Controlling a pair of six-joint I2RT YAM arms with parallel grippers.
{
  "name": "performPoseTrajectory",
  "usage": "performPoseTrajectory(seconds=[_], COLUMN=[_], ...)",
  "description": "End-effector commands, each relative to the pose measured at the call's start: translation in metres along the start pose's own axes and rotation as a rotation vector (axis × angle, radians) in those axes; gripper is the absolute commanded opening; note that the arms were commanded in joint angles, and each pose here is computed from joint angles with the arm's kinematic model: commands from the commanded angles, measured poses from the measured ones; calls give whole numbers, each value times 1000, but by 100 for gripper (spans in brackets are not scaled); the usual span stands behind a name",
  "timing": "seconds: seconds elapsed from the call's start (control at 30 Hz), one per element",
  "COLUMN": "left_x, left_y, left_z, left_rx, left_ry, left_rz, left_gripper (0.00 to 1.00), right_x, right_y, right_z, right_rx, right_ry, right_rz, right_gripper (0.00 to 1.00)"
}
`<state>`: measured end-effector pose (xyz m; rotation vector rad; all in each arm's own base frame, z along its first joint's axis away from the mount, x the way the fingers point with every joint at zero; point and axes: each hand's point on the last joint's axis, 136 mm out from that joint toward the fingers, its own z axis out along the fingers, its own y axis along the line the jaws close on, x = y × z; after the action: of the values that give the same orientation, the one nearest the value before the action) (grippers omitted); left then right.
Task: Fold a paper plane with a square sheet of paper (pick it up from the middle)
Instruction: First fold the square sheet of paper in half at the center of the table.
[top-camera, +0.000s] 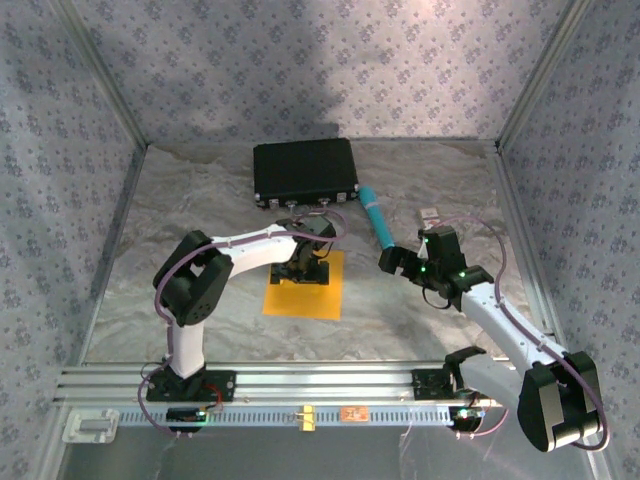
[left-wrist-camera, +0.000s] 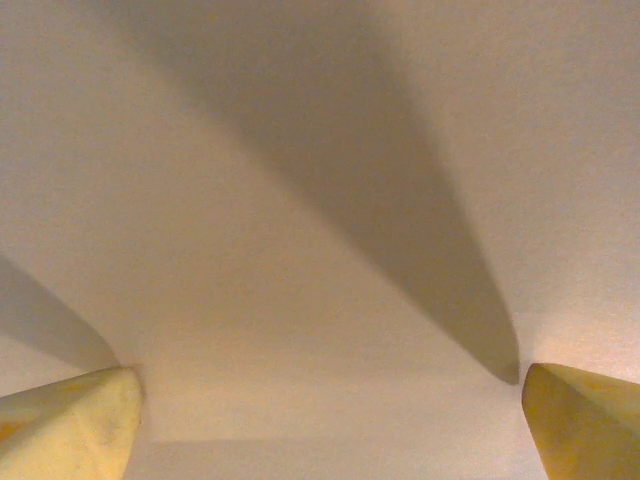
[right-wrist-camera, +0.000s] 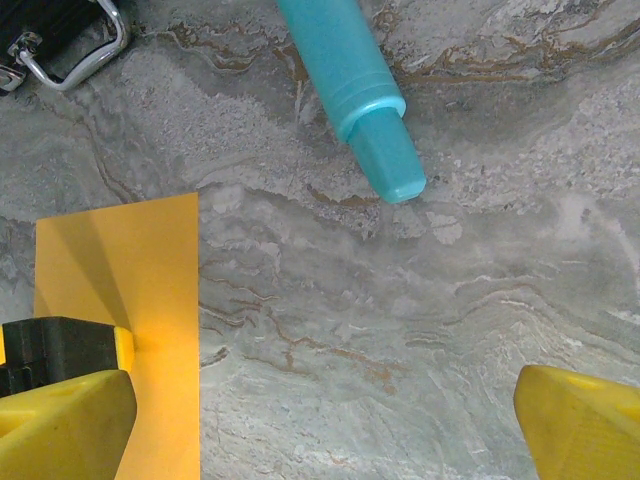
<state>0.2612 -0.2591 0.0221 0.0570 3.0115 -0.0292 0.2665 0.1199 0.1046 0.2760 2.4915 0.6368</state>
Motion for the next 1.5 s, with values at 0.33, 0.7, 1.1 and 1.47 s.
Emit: performPoseTrajectory(seconds=[0.33, 0.7, 1.1, 1.47], left_x=[-9, -2, -1, -14], left_y=[-5, 0, -2, -10], left_z=[-12, 14, 12, -6], left_rx=[-20, -74, -22, 66], left_ry=[-17, 30, 41, 3], left_rz=[-17, 23, 61, 115], left_gripper=[98, 97, 98, 99], right_x=[-6, -4, -3, -1], right_y=[8, 6, 9, 11], right_z=[-2, -2, -2, -2], right_rx=[-6, -1, -18, -26], right_ry=[-4, 5, 11, 17], right_rz=[-20, -24, -33, -38], right_gripper=[99, 99, 99, 99])
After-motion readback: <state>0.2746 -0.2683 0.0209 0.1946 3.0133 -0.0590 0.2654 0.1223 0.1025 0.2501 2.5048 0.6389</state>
